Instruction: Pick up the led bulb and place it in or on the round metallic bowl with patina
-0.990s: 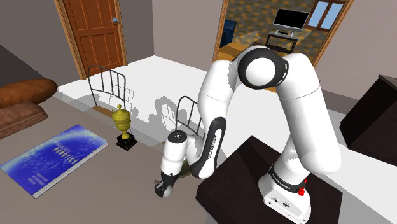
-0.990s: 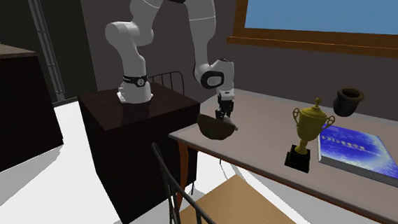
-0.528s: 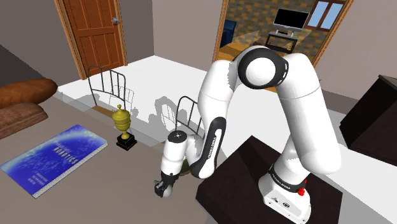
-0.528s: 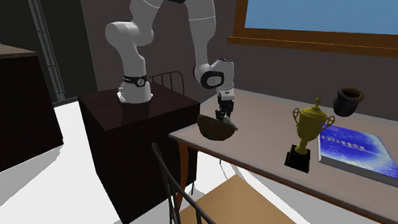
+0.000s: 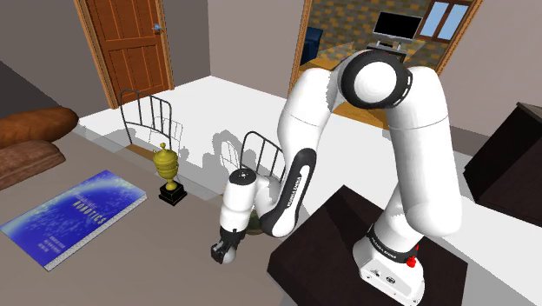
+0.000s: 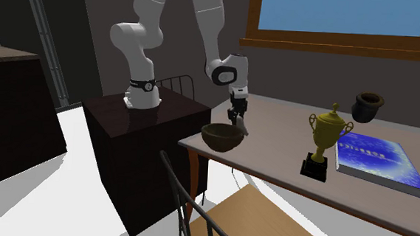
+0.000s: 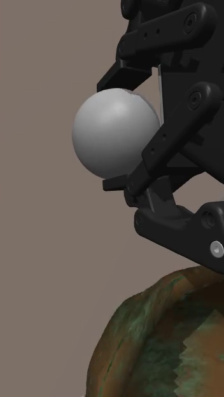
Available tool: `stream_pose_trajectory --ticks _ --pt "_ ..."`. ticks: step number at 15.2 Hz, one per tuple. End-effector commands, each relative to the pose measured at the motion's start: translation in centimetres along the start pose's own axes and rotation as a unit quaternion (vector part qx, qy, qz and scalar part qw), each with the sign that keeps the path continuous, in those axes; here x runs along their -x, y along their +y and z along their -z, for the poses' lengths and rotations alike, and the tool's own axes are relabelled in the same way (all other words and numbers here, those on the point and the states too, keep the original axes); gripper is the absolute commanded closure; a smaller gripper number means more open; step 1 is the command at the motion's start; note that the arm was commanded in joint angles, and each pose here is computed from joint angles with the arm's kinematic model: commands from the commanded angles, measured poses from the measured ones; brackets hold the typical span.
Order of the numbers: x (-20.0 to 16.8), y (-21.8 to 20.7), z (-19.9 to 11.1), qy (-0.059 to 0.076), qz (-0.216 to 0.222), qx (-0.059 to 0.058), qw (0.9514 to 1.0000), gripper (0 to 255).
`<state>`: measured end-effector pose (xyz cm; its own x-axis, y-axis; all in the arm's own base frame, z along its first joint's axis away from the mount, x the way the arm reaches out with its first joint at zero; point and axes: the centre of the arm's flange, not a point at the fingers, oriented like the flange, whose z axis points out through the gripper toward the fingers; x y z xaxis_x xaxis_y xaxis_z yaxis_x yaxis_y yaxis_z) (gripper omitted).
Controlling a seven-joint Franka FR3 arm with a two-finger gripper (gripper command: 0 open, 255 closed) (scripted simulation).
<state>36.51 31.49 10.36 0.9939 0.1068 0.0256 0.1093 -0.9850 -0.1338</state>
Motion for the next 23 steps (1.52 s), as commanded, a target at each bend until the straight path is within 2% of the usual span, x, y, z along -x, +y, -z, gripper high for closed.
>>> stream_pose_trajectory --ticks 1,23 --pt "0.0 -0.1 1.0 0.0 0.0 0.0 1.0 255" --pt "-0.3 -1.7 12.5 0.0 0.0 0.0 1.0 255"
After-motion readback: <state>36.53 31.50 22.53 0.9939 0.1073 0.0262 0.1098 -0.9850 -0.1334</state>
